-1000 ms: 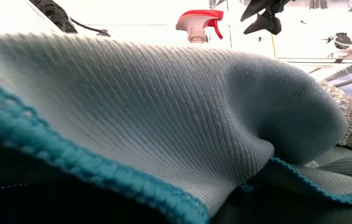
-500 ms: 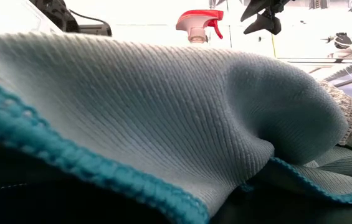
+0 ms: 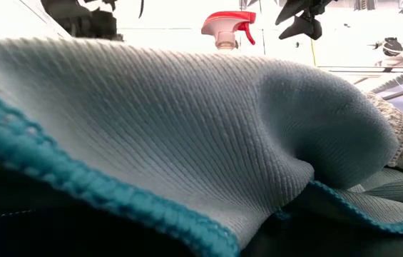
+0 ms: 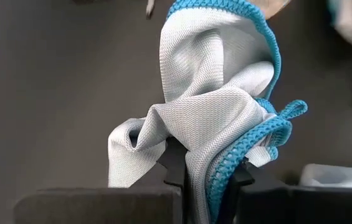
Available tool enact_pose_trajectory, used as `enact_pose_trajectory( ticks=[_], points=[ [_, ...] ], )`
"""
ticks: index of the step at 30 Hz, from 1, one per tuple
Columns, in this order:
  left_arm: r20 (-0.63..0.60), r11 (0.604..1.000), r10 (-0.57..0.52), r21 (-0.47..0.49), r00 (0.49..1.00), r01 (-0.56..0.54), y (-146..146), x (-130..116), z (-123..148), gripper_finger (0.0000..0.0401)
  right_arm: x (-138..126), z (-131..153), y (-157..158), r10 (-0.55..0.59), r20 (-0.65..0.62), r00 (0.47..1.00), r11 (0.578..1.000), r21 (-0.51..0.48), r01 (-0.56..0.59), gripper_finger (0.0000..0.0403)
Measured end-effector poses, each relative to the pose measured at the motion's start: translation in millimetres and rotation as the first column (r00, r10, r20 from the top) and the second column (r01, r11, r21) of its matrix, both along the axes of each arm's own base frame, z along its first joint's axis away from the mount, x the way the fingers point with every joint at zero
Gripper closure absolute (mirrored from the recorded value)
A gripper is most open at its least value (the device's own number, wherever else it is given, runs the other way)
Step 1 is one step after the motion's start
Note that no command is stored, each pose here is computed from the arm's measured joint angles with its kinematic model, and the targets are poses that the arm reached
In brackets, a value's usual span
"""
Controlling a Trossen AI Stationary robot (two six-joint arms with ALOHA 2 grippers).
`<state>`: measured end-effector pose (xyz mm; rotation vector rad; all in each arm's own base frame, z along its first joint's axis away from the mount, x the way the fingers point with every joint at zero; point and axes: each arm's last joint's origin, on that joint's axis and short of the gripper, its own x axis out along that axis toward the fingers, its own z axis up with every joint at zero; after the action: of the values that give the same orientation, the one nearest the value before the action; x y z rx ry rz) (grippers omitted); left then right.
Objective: Sort microfiber towel by color & place in baskets
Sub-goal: Put the blue towel into the bottom transparent bin
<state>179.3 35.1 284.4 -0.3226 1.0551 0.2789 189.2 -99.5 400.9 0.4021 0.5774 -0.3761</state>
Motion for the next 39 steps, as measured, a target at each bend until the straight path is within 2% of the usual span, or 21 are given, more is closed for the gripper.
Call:
enact_pose_trajectory(
  ticks=[6,10,18,27,39],
  points=[
    [0.139,0.999,-0.038,0.037,0.990,0.033,-4,-15,50,0.0364,0,0,0,-0.001,0.001,1.000,1.000,0.000,0.001,0.0184],
    [0.259,0.998,-0.060,0.024,0.964,0.056,-7,-25,80,0.0364,0,0,0,-0.003,0.002,1.000,1.000,0.003,0.003,0.0184],
    [0.413,0.994,-0.100,0.000,0.905,0.109,-17,-43,117,0.0364,0,0,0,-0.003,0.001,1.000,1.000,0.003,0.003,0.0184],
    [0.457,0.977,-0.131,-0.091,0.880,0.193,-38,-50,127,0.0364,0,0,0,-0.003,0.001,1.000,1.000,0.003,0.003,0.0184],
    [0.453,0.920,-0.281,-0.122,0.846,0.371,-68,-52,127,0.0364,0,0,0,0.001,0.000,1.000,1.000,-0.002,-0.001,0.0184]
  ],
)
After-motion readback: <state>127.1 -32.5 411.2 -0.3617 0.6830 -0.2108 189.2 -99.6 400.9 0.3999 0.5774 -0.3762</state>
